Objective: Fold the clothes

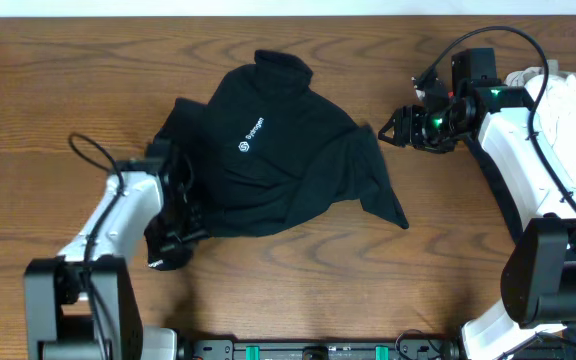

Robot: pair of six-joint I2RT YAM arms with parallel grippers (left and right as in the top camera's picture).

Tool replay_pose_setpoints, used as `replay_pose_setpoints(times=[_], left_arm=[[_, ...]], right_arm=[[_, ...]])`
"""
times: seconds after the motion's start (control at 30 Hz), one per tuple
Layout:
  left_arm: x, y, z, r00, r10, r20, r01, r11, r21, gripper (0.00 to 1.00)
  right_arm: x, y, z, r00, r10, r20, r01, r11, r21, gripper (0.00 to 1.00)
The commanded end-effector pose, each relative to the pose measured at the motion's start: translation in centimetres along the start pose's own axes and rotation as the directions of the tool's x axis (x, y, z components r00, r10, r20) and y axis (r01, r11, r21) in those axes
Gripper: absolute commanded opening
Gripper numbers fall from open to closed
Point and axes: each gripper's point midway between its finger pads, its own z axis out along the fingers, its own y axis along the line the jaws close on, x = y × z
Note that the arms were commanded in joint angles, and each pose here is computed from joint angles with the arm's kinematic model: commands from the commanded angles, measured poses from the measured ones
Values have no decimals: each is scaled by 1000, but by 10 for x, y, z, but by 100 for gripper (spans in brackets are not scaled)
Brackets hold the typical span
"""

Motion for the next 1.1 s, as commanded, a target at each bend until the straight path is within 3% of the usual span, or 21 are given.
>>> replay_pose_setpoints(times=[0.0,0.13,0.3,0.5,0.67,0.9,1.07], left_arm=[[-28,-17,-77,978,68,197,-79,996,47,6],[-40,-11,-164,904,110,413,-114,993,-15,6],[-41,-18,-230,804,127,581,-159,987,3,6],[-40,-20,-251,769,144,623,-182,983,-1,6],[-44,-21,-259,746,150,649,-192,981,-5,6],[-44,-24,-279,709,141,691,-199,980,4,6],[-42,-24,-287,698,138,703,-201,980,7,6]], right_arm=[[-2,-3,-6,1000,-16,11,15,1000,21,62],[9,-12,-6,1000,7,-29,-5,997,74,63],[28,-6,-3,994,-29,-103,38,996,81,57],[53,30,12,953,-232,-194,238,971,4,57],[72,59,30,902,-359,-238,368,930,-5,64],[94,83,67,842,-470,-263,480,877,-30,64],[106,80,97,840,-454,-295,473,881,-7,67]])
